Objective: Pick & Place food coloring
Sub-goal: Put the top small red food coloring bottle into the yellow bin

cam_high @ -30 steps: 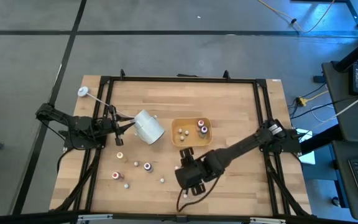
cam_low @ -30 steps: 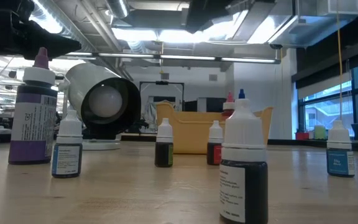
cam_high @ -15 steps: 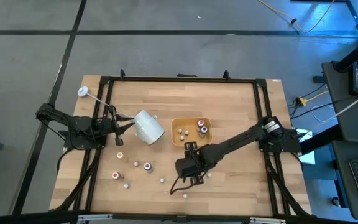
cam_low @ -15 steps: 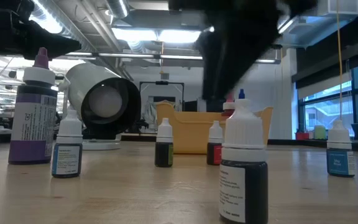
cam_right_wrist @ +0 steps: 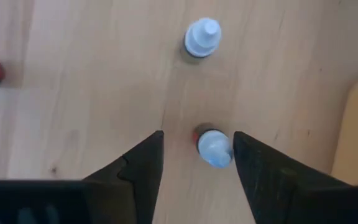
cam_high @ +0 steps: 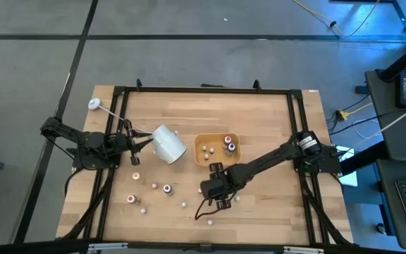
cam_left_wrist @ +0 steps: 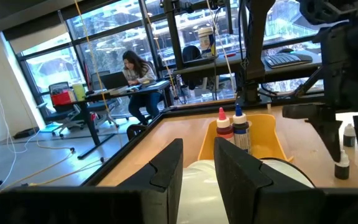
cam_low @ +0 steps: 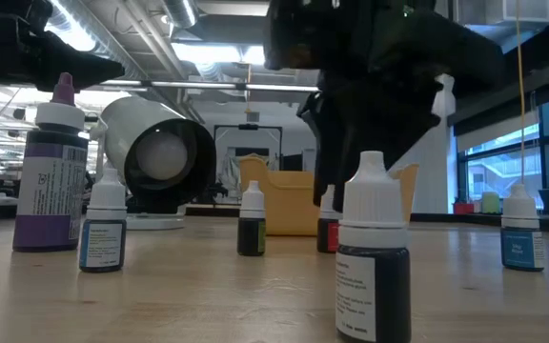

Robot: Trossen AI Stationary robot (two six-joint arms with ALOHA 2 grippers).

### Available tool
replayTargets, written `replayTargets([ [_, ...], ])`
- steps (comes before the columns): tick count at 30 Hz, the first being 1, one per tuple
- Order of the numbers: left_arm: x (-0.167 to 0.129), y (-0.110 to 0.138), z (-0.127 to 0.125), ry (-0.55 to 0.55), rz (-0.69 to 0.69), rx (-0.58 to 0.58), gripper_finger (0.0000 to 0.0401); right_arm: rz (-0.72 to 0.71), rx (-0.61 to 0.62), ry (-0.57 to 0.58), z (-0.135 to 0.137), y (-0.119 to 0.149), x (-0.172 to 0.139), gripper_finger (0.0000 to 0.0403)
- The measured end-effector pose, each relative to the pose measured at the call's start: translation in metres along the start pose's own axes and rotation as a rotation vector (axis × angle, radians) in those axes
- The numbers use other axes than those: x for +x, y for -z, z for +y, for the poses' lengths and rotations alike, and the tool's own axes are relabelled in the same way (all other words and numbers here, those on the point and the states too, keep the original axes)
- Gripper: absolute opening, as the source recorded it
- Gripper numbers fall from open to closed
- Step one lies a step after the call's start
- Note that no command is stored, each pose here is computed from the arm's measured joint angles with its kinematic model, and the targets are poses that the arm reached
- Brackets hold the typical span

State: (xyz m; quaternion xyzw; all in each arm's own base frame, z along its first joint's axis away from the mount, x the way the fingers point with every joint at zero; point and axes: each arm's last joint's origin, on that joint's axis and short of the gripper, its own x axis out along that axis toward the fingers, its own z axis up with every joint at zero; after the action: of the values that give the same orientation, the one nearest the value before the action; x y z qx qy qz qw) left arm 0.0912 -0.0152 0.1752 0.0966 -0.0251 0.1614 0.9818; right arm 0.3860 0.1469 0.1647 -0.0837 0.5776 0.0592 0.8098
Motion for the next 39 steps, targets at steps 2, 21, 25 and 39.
replayTargets([
  [2, 0.0, 0.0, 0.0, 0.0, 0.0, 0.0, 0.0088, 0.016, 0.001, 0.003, -0.002, 0.003, 0.002, 0.0174],
  [21, 0.0, 0.0, 0.0, 0.0, 0.0, 0.0, 0.0088, 0.048, -0.029, -0.024, -0.011, -0.004, -0.024, 0.0063],
  [25, 0.0, 0.001, 0.0, 0.0, 0.009, 0.008, 0.0088, 0.095, -0.03, 0.033, -0.02, -0.01, -0.05, 0.0065],
  [39, 0.0, 0.003, -0.001, -0.003, 0.026, 0.021, 0.0088, 0.128, 0.039, 0.136, -0.096, -0.011, -0.055, 0.0065],
])
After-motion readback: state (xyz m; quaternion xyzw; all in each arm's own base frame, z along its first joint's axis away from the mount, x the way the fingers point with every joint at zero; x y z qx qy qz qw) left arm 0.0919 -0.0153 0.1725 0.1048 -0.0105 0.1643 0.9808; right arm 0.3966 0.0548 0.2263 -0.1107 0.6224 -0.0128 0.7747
